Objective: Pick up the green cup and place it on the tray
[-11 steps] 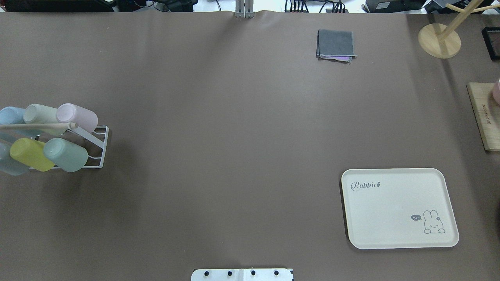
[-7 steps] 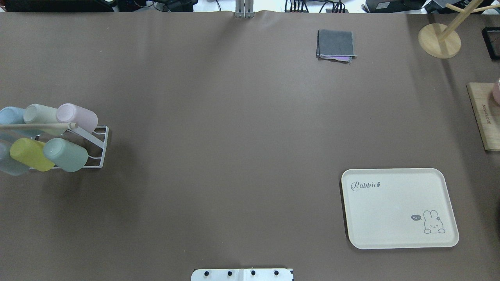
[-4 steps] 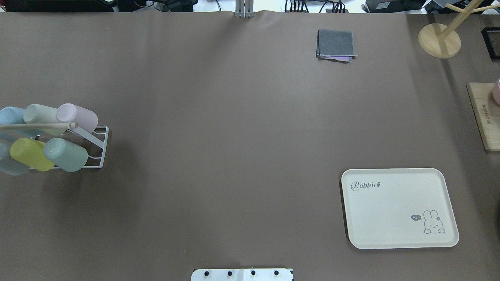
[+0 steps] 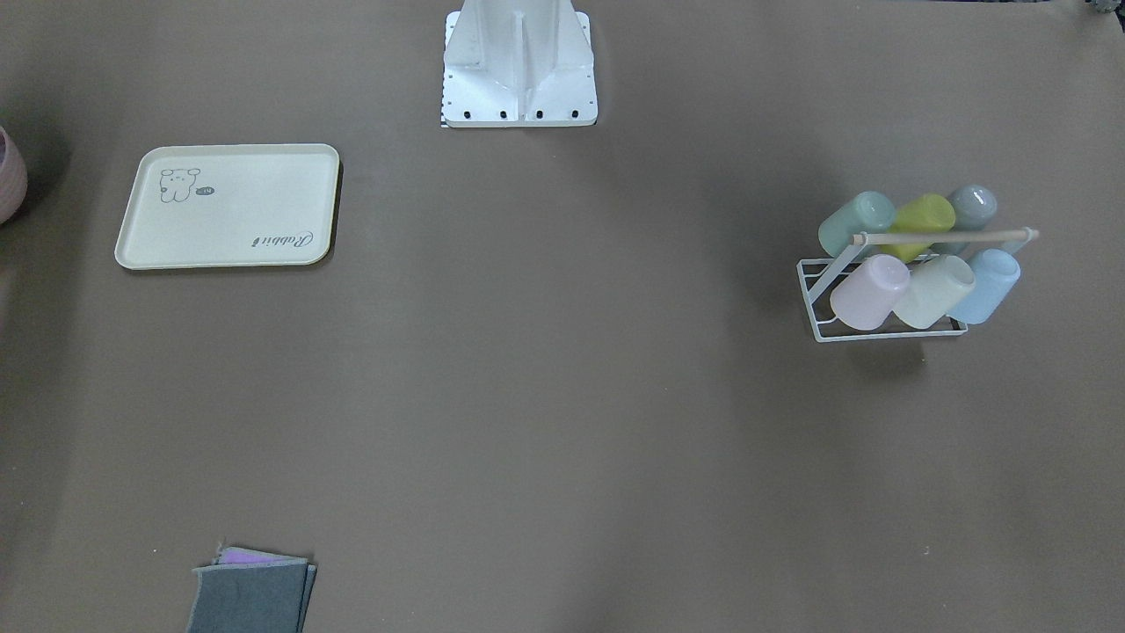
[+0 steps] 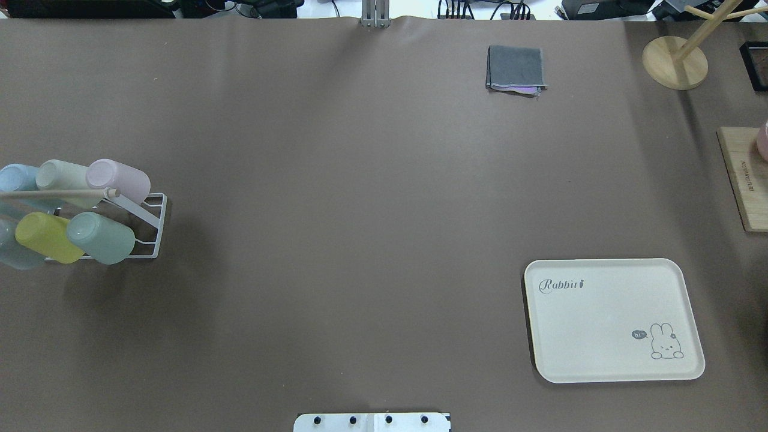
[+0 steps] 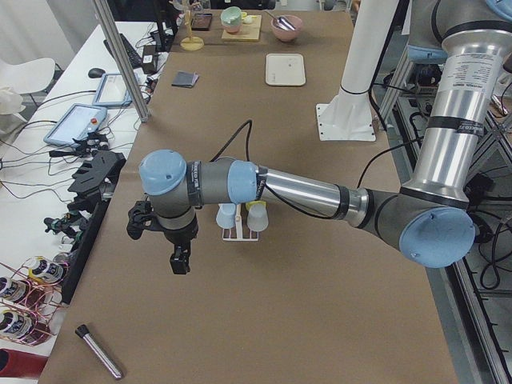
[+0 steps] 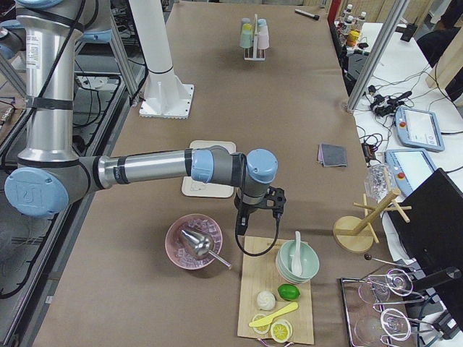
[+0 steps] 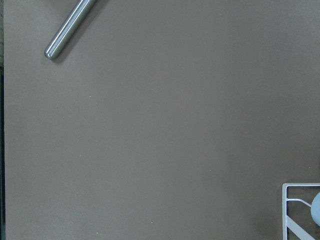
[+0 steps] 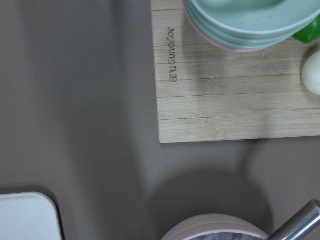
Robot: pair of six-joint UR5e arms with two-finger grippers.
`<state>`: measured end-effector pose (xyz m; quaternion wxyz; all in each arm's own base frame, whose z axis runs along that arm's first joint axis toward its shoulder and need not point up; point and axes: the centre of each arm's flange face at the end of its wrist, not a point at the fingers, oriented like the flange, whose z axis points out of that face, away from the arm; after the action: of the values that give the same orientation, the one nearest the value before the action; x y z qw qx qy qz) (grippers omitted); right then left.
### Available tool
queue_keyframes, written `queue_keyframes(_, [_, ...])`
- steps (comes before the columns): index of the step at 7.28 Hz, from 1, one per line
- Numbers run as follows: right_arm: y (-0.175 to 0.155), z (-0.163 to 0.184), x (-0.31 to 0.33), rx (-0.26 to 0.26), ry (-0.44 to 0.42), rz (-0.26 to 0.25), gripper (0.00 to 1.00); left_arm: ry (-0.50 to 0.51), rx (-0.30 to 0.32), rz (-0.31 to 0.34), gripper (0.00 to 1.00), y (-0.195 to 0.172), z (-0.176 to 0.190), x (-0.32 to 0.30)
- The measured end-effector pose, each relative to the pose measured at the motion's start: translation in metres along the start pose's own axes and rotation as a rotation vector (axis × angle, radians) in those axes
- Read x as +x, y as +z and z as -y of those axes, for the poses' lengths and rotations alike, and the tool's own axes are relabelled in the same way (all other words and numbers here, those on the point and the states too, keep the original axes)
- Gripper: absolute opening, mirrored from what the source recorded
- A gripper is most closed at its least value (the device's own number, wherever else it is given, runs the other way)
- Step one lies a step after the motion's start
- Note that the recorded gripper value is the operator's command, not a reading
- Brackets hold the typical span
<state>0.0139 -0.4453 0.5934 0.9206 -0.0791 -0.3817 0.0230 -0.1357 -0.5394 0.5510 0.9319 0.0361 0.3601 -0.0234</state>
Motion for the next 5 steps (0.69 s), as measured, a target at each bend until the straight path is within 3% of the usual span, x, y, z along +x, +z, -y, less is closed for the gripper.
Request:
queue_keyframes(2, [0.012,-0.004,-0.051,-0.022,0.001,0.006,1.0,0.001,0.047,-0.001,0.98,-0.02,-0.011,0.039])
queue_keyframes(5, [0.044,-0.007,-0.099,-0.045,-0.065,0.001,1.0,0.019,0.022,-0.023,0.98,-0.001,-0.014,0.155])
